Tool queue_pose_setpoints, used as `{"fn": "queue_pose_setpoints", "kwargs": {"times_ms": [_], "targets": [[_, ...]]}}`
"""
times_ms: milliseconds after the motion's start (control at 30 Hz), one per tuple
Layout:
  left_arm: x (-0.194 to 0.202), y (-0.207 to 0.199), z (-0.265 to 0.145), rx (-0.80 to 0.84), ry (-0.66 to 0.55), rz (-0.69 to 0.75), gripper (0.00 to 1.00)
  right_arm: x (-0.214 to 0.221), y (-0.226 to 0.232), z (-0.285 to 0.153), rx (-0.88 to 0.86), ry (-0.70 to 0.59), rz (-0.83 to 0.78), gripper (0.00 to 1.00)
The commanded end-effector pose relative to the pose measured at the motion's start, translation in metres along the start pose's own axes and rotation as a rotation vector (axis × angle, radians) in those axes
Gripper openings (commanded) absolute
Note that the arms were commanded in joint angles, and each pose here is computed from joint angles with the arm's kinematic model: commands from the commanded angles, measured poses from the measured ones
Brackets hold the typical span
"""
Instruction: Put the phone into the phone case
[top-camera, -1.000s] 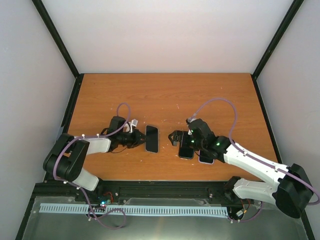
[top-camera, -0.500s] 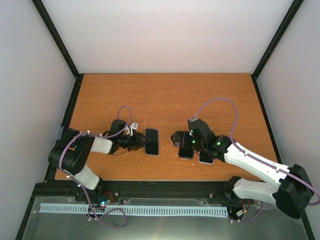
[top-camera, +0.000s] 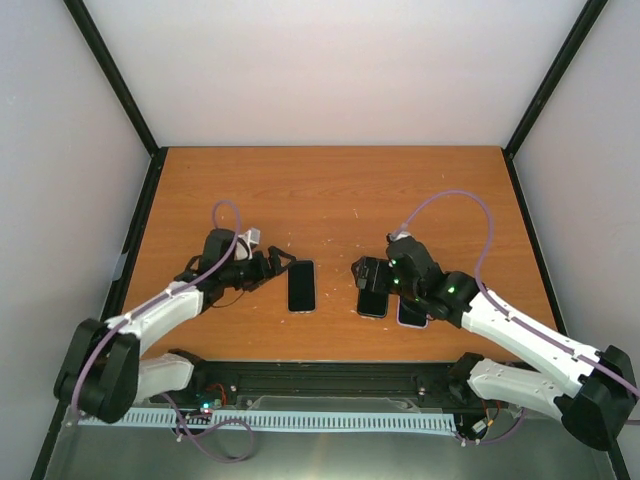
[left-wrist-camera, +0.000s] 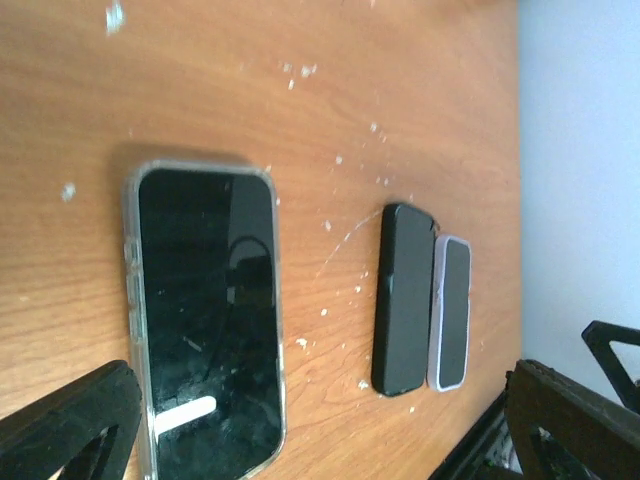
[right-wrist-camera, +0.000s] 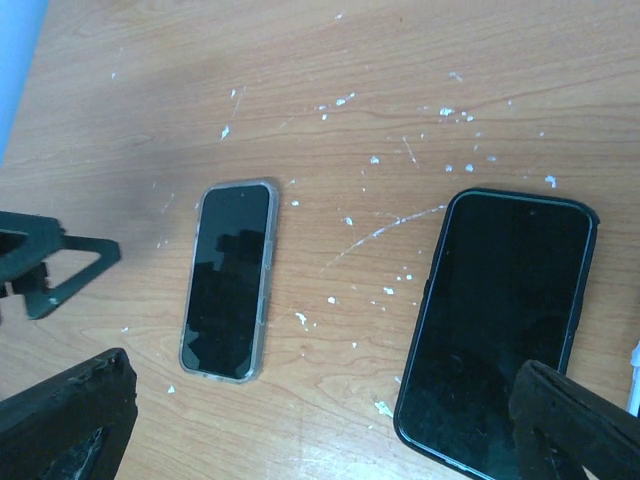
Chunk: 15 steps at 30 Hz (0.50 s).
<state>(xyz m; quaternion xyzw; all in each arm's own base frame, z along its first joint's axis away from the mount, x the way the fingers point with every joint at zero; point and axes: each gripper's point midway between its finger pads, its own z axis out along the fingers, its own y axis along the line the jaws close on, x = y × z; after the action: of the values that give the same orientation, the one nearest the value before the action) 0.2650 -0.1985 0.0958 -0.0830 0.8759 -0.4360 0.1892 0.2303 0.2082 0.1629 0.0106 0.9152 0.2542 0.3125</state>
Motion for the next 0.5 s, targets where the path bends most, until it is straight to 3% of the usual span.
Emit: {"fn": "queue_pose_setpoints", "kwargs": {"times_ms": [0,267,467], "targets": [[-0.024,-0.014,-0.031,-0.105,-0.115,0.060,1.00,-0.023,0.007,-0.016,0.009,-0.070,-0.002,1.00],[-0.059,-0.076,-0.100,-0.118,-0.315,0.194,0.99,-0.050,0.019,-0.055,-0.005,-0.144,-0.028,1.00],[-0.061,-0.128,-0.146,-0.001,-0.413,0.314,0.99,-0.067,0.027,-0.093,-0.057,-0.234,-0.066,1.00]]}}
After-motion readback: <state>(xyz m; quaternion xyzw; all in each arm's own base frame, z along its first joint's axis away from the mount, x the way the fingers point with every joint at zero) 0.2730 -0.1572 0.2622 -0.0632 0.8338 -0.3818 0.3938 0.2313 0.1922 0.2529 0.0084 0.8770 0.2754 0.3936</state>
